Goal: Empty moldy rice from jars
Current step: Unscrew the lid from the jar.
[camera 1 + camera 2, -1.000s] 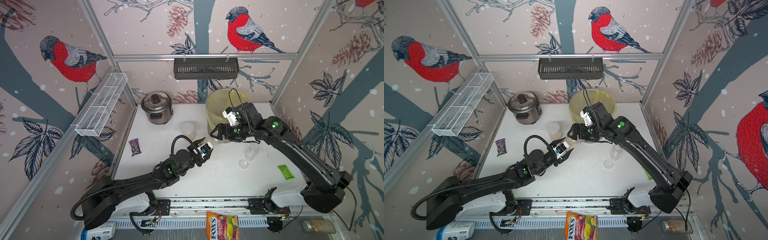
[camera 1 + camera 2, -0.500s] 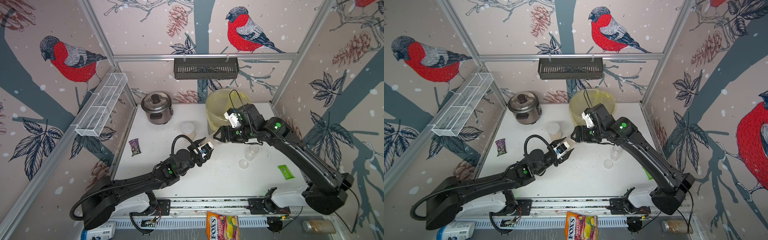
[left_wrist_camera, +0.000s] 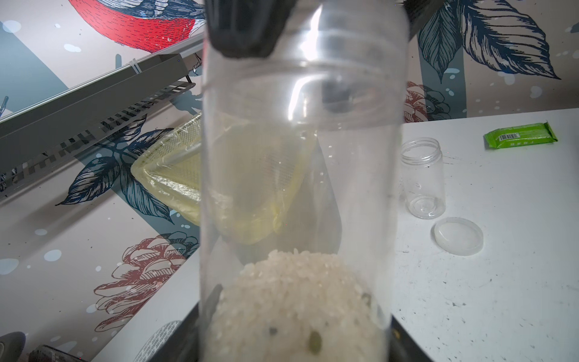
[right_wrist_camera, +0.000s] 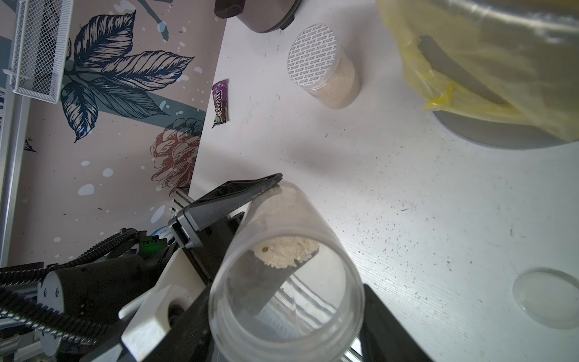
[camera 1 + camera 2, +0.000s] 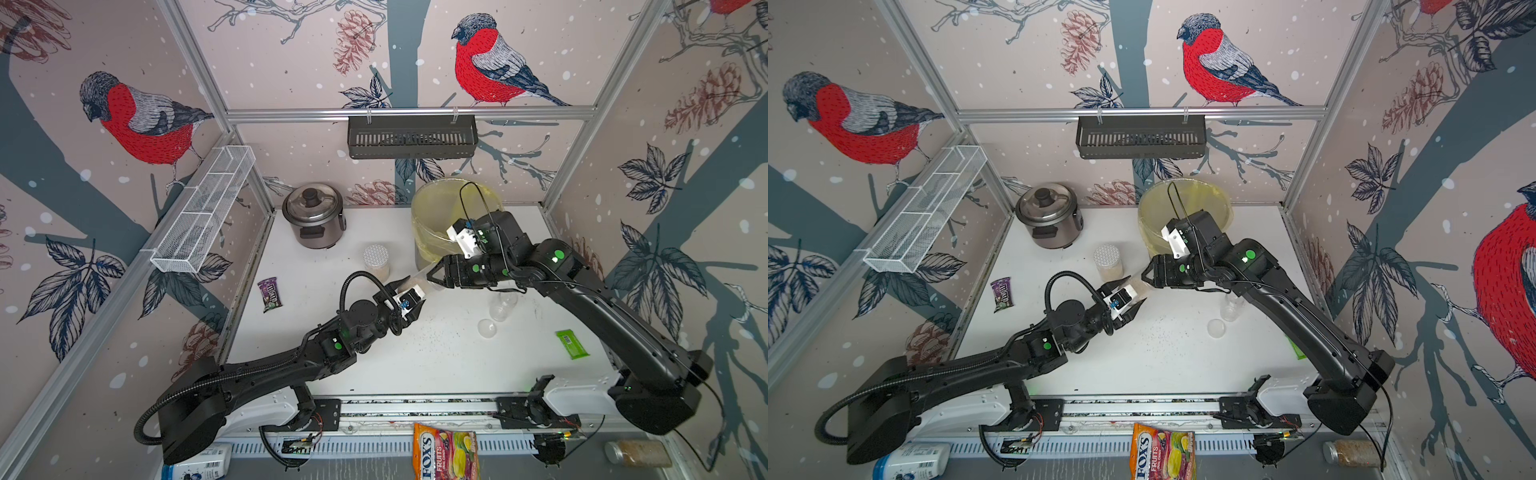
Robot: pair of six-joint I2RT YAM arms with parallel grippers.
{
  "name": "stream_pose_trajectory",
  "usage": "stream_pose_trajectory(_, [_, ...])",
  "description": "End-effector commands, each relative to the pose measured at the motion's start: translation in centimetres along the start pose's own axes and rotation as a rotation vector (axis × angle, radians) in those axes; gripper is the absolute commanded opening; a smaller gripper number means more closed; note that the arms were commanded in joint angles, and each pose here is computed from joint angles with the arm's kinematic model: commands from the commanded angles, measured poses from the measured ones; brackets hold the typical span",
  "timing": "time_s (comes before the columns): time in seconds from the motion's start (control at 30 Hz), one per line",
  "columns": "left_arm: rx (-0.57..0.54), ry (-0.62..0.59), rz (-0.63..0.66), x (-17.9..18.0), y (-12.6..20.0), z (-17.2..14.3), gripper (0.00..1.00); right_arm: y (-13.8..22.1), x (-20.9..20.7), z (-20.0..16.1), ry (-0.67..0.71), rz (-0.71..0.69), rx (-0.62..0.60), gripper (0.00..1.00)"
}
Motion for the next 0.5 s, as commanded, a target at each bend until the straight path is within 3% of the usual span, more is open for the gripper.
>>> stream_pose_trajectory(0.0, [-0.083,0.055,-0.017,0.1,0.3,1.6,0.37,-0.1,0.4,-0.2,0.057,0.041,0.017,0.61])
stream_pose_trajectory(0.2, [-0.007,0.138,-0.083,-0.5,-0.2,1.3,0.35,0.6,1.6,1.1,0.191,0.072,-0.021,0.48])
stream_pose_trajectory(0.47, [-0.026,0.157,-0.123,-0.9,0.4,1.6,0.36,-1.1,2.3,0.7,0.446,0.093,0.023,0.50])
Point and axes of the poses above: each gripper's point midway between its finger pads, its own y axis back along the fingers, its own x axis along the line the jaws close on, z = x × y, the point moved 6 cm from there along y, back along the fingers, and after that the axes turned 2 degrees about y, right-handed, at the moved point
